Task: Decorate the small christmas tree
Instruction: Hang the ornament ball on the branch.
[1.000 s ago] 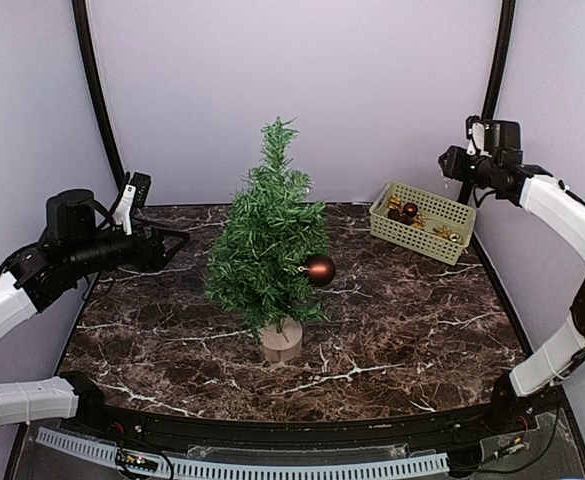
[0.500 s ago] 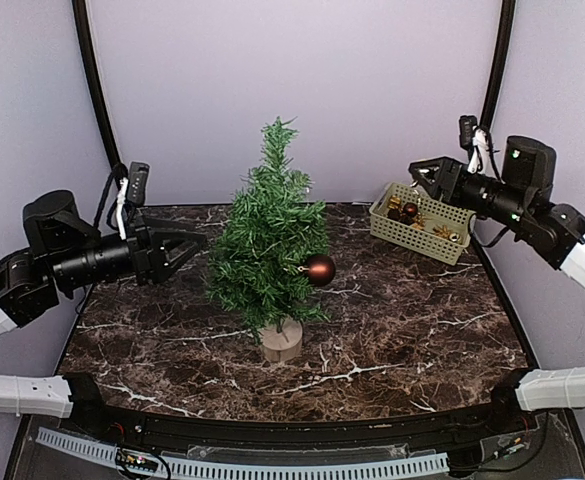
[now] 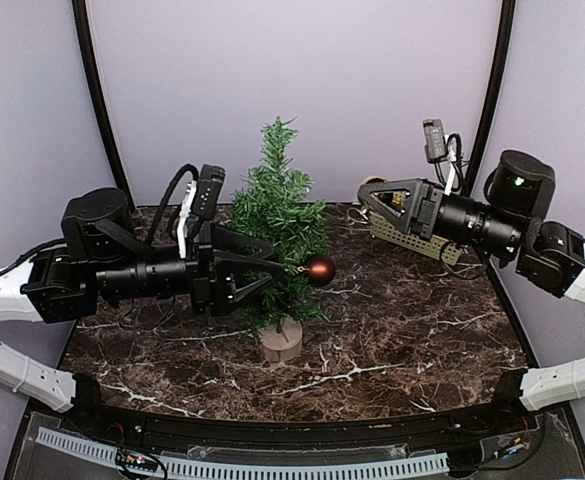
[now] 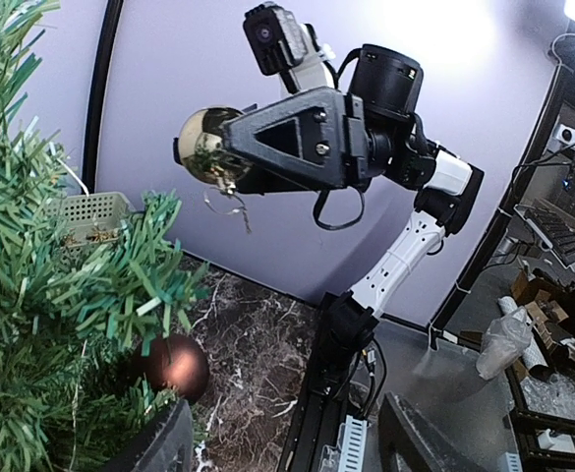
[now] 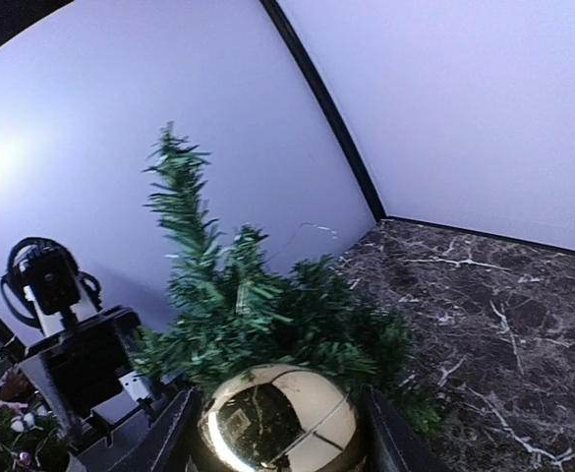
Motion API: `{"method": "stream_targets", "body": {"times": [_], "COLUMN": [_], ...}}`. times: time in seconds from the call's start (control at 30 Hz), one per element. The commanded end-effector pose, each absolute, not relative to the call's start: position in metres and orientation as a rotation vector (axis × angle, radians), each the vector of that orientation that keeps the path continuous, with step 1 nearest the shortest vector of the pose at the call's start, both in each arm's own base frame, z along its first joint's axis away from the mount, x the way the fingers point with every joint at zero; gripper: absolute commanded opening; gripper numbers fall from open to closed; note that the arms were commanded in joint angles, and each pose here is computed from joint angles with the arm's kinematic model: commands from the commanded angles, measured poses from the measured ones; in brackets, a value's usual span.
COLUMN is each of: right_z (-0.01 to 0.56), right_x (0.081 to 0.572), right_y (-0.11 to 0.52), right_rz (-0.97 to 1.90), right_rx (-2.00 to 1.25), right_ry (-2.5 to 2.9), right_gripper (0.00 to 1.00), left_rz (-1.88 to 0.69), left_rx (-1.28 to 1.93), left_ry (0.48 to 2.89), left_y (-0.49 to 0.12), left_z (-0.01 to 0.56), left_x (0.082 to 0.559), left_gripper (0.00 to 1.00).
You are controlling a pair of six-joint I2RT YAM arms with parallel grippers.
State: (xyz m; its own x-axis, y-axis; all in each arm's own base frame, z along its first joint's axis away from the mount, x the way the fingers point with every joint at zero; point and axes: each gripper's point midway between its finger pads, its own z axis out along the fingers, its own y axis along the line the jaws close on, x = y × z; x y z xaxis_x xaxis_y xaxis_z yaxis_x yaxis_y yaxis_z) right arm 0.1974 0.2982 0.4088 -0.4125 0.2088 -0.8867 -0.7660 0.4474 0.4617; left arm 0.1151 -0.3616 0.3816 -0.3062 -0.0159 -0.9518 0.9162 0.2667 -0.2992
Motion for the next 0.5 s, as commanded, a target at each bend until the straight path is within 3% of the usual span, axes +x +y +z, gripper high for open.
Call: {"method": "stream_targets", "body": {"times": [0.0,0.23,0.47], "right_z": [0.446,0.458,0.454], "right_x": [0.162,0.119,0.121], "right_y": [0.306,0.334,0.357], "right_rz": [1.294,1.368,1.322], "right_rx": [-0.541,-0.679,-0.669], "right_ry": [1.465,1.339,1.346], "right_gripper": [0.47,0.47,0.47], "left_rz": [-1.267,-1.288,-1.337], "left_rx": [0.805,0.75,0.719], "left_ry": [1.435,1.418,1.441], "left_y": [-0.367,-0.378,-0.37], "left_z": [0.417,0.422,0.422], "left_x": [0.111,0.116,0.112], "left_gripper": [0.67,0.67,0.62]}}
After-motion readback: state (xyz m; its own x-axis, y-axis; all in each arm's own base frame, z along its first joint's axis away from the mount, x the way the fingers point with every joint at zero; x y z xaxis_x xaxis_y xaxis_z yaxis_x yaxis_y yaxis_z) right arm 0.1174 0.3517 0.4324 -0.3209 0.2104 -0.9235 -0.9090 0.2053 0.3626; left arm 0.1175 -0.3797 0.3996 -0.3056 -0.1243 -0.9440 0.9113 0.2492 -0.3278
